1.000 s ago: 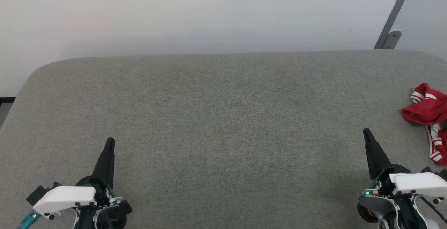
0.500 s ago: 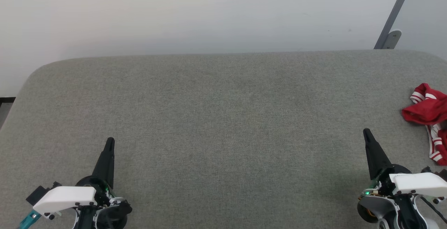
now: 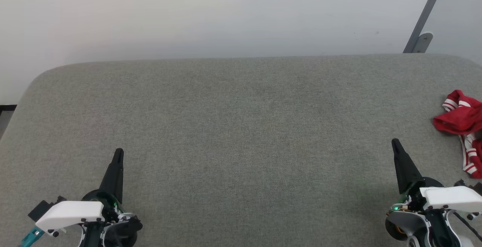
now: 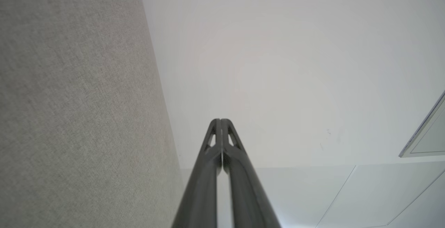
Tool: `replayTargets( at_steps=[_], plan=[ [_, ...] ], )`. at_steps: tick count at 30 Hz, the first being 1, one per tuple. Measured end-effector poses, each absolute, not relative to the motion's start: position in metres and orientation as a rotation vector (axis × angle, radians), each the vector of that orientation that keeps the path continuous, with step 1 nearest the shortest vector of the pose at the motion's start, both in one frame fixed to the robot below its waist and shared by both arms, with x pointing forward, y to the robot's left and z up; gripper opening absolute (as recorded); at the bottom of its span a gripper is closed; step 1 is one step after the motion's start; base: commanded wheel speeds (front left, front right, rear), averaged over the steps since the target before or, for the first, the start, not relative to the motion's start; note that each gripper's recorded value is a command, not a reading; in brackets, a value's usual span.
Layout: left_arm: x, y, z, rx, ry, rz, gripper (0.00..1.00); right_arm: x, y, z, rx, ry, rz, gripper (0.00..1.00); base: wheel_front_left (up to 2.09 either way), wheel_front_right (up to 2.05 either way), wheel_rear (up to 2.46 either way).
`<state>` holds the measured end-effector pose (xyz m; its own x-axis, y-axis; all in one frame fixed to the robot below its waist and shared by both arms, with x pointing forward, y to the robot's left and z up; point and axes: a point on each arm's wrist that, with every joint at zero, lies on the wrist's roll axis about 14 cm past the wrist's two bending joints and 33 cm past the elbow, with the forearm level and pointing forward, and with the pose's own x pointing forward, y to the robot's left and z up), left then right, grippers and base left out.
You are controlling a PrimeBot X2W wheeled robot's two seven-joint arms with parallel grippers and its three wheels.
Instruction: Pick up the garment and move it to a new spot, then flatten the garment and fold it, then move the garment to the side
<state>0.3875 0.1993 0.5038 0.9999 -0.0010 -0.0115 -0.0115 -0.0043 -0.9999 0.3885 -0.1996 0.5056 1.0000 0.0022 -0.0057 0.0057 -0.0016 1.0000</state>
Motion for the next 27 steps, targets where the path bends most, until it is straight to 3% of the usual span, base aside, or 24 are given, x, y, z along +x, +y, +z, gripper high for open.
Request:
replayTargets(
  at_steps=[27],
  plan=[
    [0.3875,0.1993,0.5038,-1.575,0.01,0.008,0.0,0.3885,-0.1998,0.5056,1.572,0.006,-0.003,0.0,0.0,0.0,0.0]
  ],
)
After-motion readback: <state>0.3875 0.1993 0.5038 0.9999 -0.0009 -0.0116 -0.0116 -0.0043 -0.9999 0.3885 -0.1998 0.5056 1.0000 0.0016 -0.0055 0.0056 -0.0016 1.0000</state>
